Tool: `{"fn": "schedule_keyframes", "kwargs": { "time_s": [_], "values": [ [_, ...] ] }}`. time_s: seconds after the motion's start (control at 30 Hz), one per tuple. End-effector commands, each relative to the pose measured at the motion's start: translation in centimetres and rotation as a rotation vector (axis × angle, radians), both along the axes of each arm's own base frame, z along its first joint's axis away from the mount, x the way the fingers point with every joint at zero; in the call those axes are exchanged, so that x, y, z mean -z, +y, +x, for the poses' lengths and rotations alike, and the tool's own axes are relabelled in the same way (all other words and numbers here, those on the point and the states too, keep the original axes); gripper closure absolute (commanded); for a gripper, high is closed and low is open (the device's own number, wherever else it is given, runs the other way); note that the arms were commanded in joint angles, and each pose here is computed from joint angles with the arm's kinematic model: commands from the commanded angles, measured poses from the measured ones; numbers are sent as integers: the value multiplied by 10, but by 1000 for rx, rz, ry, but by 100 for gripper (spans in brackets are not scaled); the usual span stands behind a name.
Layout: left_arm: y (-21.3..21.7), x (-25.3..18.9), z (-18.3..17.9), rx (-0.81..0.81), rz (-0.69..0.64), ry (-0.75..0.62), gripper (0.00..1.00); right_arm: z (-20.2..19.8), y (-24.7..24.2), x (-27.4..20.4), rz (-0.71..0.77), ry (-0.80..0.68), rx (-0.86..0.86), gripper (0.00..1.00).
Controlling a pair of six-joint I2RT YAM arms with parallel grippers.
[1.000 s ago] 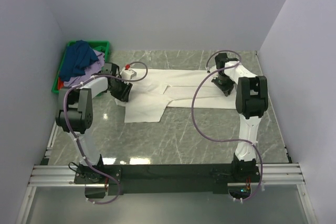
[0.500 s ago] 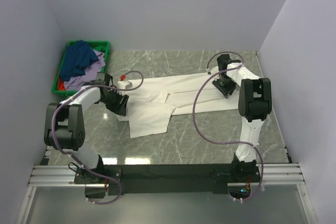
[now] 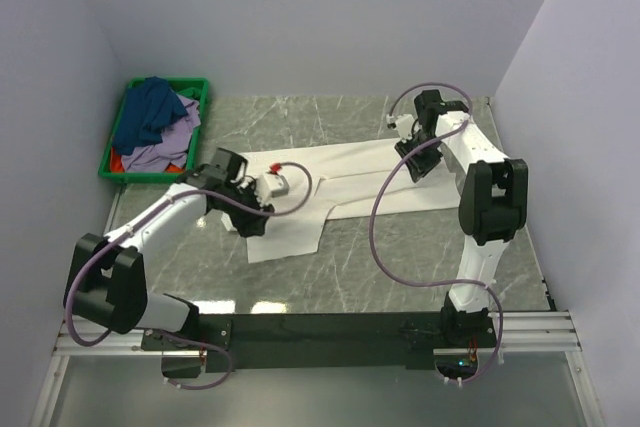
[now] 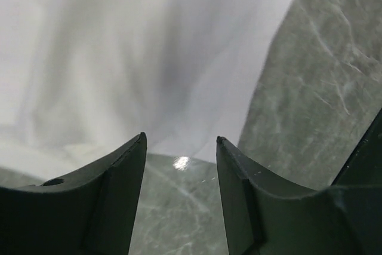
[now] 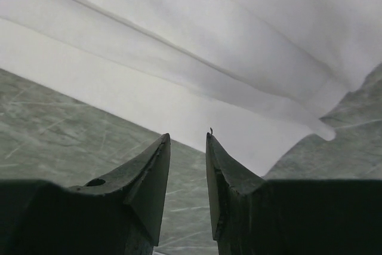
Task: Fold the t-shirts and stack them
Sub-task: Fold the tshirt
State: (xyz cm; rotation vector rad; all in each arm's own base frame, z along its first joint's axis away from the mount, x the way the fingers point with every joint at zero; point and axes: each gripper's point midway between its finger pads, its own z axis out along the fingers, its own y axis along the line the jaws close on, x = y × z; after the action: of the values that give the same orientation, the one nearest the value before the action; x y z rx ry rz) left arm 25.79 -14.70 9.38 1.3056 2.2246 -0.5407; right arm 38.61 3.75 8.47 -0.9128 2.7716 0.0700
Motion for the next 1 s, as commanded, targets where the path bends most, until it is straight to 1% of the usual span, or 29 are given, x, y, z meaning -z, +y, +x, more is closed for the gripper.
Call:
{"fn": "schedule_keyframes", "kwargs": {
  "time_s": [0.0,0.23,0.47,0.53,0.67,0.7,0.77,0.8,0.83,0.9,0.93,0.97],
  "values": [
    [-24,6,-1,51,24,-61,44,0,7,-10,83,12,53,63],
    [-68,37,-29,188,72,-28,44,4,-16,-4,51,12,109,63],
    [-73,63,-46,266,125,11,44,3,-35,-2,26,16,142,63],
    [-69,75,-48,262,163,23,45,2,-37,-1,19,21,141,64],
    [-62,93,-38,211,216,1,47,3,-37,1,14,23,139,64],
    [-61,95,-37,205,227,-1,48,3,-47,2,13,25,163,64],
    [-57,101,-34,195,252,-1,54,3,-47,4,13,28,163,64],
    [-56,102,-34,194,259,-2,59,3,-47,4,12,27,162,65],
    [-56,101,-34,198,261,-2,72,4,-47,5,11,29,162,65],
    [-55,97,-38,210,261,24,85,5,-48,5,11,29,162,65],
    [-59,87,-33,212,247,15,95,6,-49,5,8,27,161,65],
    [-60,80,-30,218,238,9,99,7,-49,5,4,26,157,66]
  ]
}}
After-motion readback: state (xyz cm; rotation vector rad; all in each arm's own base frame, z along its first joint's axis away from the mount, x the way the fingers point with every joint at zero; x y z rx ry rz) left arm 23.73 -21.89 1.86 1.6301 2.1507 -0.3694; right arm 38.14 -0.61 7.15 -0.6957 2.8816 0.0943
